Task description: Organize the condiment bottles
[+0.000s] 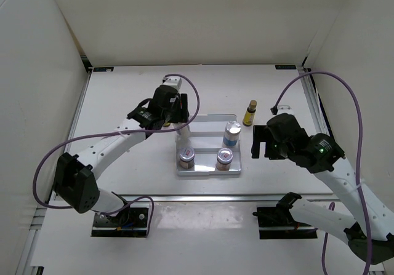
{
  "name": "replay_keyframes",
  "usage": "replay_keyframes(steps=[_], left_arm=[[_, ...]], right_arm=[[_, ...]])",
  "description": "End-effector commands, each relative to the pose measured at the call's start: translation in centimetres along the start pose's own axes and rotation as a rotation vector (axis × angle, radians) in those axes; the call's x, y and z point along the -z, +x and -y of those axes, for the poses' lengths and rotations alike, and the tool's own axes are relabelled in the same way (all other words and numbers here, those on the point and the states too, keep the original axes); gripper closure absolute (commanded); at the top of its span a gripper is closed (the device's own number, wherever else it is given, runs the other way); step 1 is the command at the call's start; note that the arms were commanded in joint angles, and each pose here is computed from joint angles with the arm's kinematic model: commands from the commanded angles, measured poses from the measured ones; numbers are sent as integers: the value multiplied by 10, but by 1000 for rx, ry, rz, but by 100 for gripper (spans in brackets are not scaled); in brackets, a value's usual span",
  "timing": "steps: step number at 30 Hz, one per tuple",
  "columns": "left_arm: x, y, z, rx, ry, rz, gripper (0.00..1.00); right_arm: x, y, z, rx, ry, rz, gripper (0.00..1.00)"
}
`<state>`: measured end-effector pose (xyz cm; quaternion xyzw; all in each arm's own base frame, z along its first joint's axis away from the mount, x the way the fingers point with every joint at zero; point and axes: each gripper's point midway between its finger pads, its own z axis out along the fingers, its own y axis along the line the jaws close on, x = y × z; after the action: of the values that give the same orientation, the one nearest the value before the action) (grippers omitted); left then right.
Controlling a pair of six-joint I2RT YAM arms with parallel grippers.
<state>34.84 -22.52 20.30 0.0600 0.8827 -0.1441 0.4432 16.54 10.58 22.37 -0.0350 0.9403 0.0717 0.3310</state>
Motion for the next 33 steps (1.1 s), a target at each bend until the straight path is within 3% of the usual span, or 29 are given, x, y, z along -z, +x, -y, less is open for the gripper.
replay_keyframes(steps=[1, 18, 21, 26, 28, 29, 31, 33], left_arm=[[6, -14, 13, 39, 46, 66, 78], [-26, 42, 4, 50, -10, -79, 75], [-31, 49, 4, 47, -9, -100, 70], [-31, 46, 9, 48, 8, -107, 31], [-31, 42, 10, 47, 6, -111, 23], [-29, 42, 8, 44, -8, -119, 13], [-26, 31, 10, 46, -10, -102, 3], [-17, 20, 11, 49, -13, -82, 0]], right_arm=[[8, 6, 12, -16, 31, 5, 0], [7, 11, 13, -29, 41, -11, 0], [9, 13, 15, -37, 42, -12, 0], [12, 13, 14, -43, 24, -1, 0], [16, 14, 12, -44, 6, -12, 0], [20, 13, 12, -45, 4, -9, 0], [22, 14, 11, -44, -4, -17, 0], [28, 10, 11, -48, -10, -8, 0]])
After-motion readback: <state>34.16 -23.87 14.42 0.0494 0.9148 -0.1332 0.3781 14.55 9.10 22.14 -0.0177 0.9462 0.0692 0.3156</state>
